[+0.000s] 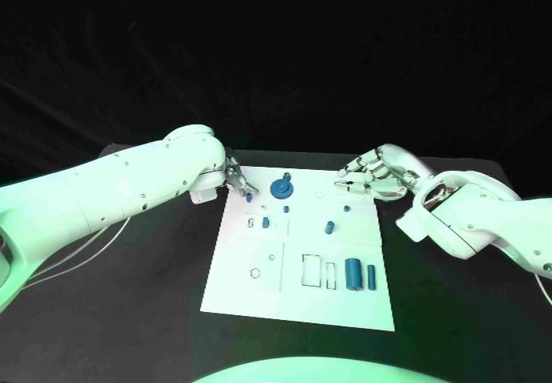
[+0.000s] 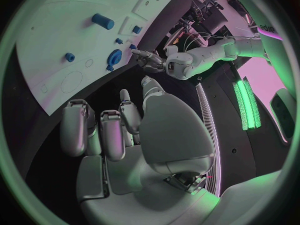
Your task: Assemble the parts on the task board
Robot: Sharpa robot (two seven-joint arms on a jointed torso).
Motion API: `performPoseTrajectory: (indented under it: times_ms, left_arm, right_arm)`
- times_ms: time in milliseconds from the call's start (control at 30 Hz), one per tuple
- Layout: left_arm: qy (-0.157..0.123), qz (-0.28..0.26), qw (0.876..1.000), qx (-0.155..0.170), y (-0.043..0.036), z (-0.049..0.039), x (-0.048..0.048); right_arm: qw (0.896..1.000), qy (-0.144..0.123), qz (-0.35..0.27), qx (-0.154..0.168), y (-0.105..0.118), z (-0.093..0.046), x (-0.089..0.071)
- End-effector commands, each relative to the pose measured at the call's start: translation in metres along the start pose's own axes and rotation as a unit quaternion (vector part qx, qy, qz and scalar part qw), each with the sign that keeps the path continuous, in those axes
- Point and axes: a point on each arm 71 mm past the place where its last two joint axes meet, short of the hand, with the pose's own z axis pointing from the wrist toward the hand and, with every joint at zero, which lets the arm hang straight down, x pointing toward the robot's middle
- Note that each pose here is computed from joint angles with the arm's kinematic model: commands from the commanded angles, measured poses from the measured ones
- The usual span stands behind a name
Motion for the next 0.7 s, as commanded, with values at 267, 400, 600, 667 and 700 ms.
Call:
performPoseTrajectory:
  times_ms: [267,400,600,667,700]
  left_arm:
    - [0.014,0.006,1.0,0.008,-0.0035,-0.0001,0.0029]
    - [0.017,0.002,1.0,0.008,-0.0035,-0.0001,0.0032]
    - [0.021,0.0,1.0,0.008,-0.0034,0.0,0.0037]
    - [0.021,-0.001,1.0,0.008,-0.0033,0.0001,0.0037]
    - [0.021,-0.001,1.0,0.008,-0.0033,0.0002,0.0036]
  right_arm:
    - [1.0,0.008,-0.004,-0.005,0.0009,0.0005,0.0019]
    - [1.0,0.008,-0.004,-0.005,0.001,0.0005,0.002]
    - [1.0,0.008,-0.004,-0.005,0.0012,0.0005,0.0021]
    - [1.0,0.008,-0.004,-0.005,0.0012,0.0005,0.0022]
    - [1.0,0.008,-0.004,-0.005,0.0012,0.0005,0.0022]
